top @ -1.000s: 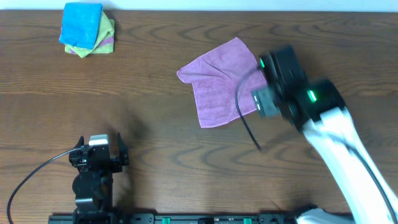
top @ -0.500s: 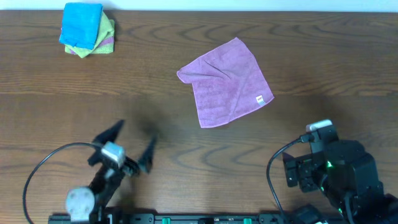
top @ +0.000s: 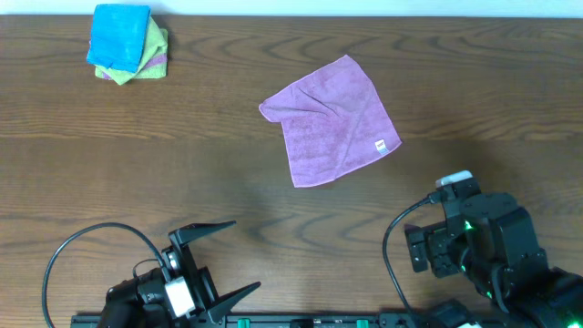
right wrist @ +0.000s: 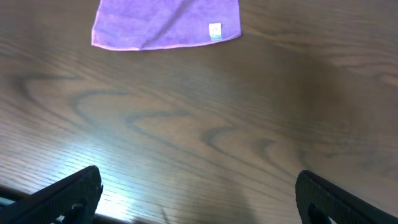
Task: Fold the cloth
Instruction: 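Retract the right gripper and raise the left arm, then reach both grippers to the cloth's near corners, then grasp the cloth's left and right edges with both grippers, then pull the cloth toward the robot with both grippers to flatten it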
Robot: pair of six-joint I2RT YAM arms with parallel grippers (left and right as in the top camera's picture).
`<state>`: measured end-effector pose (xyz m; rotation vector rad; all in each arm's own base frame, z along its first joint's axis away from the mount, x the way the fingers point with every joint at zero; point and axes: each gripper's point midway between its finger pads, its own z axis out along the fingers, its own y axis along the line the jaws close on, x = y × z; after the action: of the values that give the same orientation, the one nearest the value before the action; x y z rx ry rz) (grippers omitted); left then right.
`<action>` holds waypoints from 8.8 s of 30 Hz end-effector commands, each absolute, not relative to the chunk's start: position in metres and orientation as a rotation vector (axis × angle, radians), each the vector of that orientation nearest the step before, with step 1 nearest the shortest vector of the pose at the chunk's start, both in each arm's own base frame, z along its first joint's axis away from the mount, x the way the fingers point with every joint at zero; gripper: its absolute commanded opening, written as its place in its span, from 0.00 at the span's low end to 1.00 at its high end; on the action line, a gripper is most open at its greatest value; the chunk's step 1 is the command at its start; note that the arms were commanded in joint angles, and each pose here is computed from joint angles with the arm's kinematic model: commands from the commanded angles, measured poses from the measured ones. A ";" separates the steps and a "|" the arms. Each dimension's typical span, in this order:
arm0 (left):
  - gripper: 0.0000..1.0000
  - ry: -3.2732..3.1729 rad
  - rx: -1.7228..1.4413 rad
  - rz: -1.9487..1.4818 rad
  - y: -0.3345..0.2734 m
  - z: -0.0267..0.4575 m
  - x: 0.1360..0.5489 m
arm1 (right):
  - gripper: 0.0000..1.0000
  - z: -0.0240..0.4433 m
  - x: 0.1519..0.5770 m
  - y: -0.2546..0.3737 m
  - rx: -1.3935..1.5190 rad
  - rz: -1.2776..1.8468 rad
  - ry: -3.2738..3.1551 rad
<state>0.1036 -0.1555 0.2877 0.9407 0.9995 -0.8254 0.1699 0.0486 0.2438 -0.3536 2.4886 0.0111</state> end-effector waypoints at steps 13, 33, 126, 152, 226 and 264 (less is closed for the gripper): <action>0.95 1.408 0.318 -0.809 -0.109 0.277 0.226 | 0.99 0.256 0.185 0.043 -0.208 -0.010 2.416; 0.96 2.173 0.453 -0.930 -0.203 0.172 0.386 | 0.98 0.241 0.228 0.014 0.071 -0.125 2.482; 0.06 2.799 0.841 -0.182 -0.269 0.009 0.309 | 0.01 0.018 0.407 0.068 -0.032 0.400 2.767; 0.06 2.795 0.649 -0.276 -0.283 0.010 0.319 | 0.02 -0.012 0.414 0.048 -0.004 0.225 2.797; 0.06 3.128 0.271 0.139 -0.151 -0.021 0.285 | 0.02 -0.023 0.264 0.104 -0.025 -0.019 3.351; 0.06 2.970 0.364 -0.247 -0.186 0.073 0.274 | 0.36 0.089 0.281 0.075 0.100 0.028 3.071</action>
<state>0.2739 -0.1848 0.0558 0.3419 3.0152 -0.2198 0.2813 0.0783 0.0652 0.0933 3.1354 0.0083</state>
